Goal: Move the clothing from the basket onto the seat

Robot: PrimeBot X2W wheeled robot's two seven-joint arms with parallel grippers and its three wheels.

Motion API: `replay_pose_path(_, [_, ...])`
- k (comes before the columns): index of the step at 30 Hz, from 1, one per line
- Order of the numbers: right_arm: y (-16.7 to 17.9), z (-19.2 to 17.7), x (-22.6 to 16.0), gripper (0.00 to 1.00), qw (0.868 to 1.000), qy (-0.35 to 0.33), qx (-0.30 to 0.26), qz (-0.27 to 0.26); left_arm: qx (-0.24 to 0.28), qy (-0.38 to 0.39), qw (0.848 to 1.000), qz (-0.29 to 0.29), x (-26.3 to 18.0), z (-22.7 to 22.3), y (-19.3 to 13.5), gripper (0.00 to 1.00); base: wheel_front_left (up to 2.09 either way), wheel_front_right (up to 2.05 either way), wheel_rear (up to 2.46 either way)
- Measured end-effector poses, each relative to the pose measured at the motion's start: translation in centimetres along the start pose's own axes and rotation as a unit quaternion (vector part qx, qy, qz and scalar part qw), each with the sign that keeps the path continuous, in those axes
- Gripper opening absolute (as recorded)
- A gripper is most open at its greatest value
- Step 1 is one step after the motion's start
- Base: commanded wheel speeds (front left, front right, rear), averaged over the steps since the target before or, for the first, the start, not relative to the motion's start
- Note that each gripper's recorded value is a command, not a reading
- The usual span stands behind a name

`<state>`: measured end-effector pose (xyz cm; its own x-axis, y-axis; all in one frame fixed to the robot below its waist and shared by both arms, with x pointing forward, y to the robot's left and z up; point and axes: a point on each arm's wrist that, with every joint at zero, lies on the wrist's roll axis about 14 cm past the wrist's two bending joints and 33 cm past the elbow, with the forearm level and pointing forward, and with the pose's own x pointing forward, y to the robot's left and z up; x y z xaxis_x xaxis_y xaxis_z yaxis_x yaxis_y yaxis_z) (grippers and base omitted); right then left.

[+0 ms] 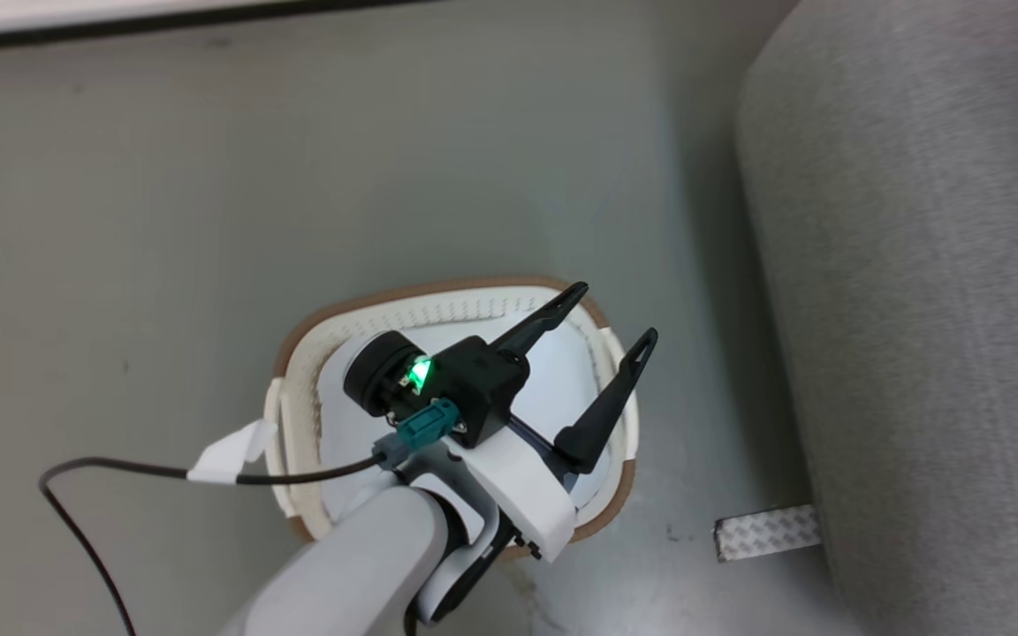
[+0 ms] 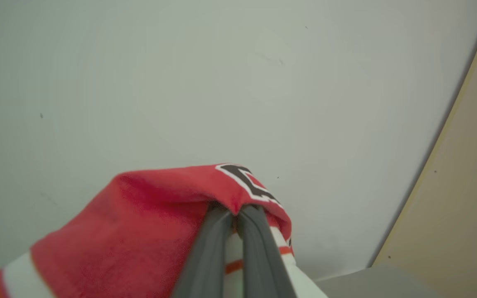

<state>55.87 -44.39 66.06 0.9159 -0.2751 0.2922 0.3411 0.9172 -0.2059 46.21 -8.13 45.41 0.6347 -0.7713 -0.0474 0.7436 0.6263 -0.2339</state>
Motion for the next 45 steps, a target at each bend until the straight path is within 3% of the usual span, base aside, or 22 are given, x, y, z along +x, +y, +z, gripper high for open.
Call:
replay_pose_path(5, [0.2,-9.0,-0.8,0.00,0.995,0.094,0.017,-0.038,-0.009,0.017,1.000,0.021,-0.4,-2.1,1.9,1.00,0.00,0.00,0.00])
replay_pose_path(8, [0.9,-15.0,-3.2,0.00,0.983,0.163,0.049,-0.067,-0.014,0.027,0.999,0.032,-0.6,-3.2,2.7,1.00,0.00,0.00,0.00])
replay_pose_path(12, [1.2,-19.0,-6.3,0.00,0.969,0.220,0.066,-0.092,-0.017,0.027,0.999,0.038,-0.5,-3.4,2.9,1.00,0.00,0.00,0.00])
replay_pose_path(13, [1.0,-19.5,-6.9,0.07,0.966,0.230,0.068,-0.098,-0.017,0.027,0.999,0.039,-0.5,-3.4,2.8,1.00,0.00,0.00,0.00])
replay_pose_path(15, [1.1,-20.4,-8.3,0.43,0.961,0.248,0.071,-0.104,-0.018,0.025,0.999,0.040,-0.5,-3.2,2.7,1.00,0.00,0.00,0.00])
replay_pose_path(16, [1.0,-20.4,-8.7,0.73,0.959,0.251,0.075,-0.108,-0.018,0.024,0.999,0.042,-0.5,-3.2,2.7,1.00,0.00,0.00,0.00])
replay_pose_path(17, [0.9,-20.3,-9.0,0.96,0.958,0.251,0.078,-0.111,-0.019,0.025,0.999,0.043,-0.6,-3.2,2.5,1.00,0.00,0.00,0.00])
replay_pose_path(18, [0.9,-20.2,-9.2,1.00,0.959,0.251,0.076,-0.110,-0.020,0.024,0.999,0.043,-0.6,-3.1,2.4,1.00,0.00,0.00,0.00])
replay_pose_path(26, [0.5,-18.4,-11.9,1.00,0.963,0.249,0.053,-0.093,-0.020,-0.004,0.998,0.053,-1.0,-0.9,1.8,1.00,0.00,0.00,0.00])
replay_pose_path(33, [1.8,-13.8,-13.5,1.00,0.979,0.194,0.031,-0.048,-0.020,-0.042,0.995,0.094,-2.8,1.5,2.1,1.00,0.00,0.00,0.00])
replay_pose_path(39, [4.0,-9.2,-15.8,1.00,0.990,0.133,0.041,-0.013,-0.003,-0.060,0.985,0.161,-6.4,2.8,3.6,1.00,0.00,0.00,0.00])
replay_pose_path(45, [7.9,-6.0,-19.3,1.00,0.992,0.096,0.074,0.031,0.017,-0.067,0.967,0.245,-11.6,3.7,5.5,1.00,0.00,0.00,0.00])
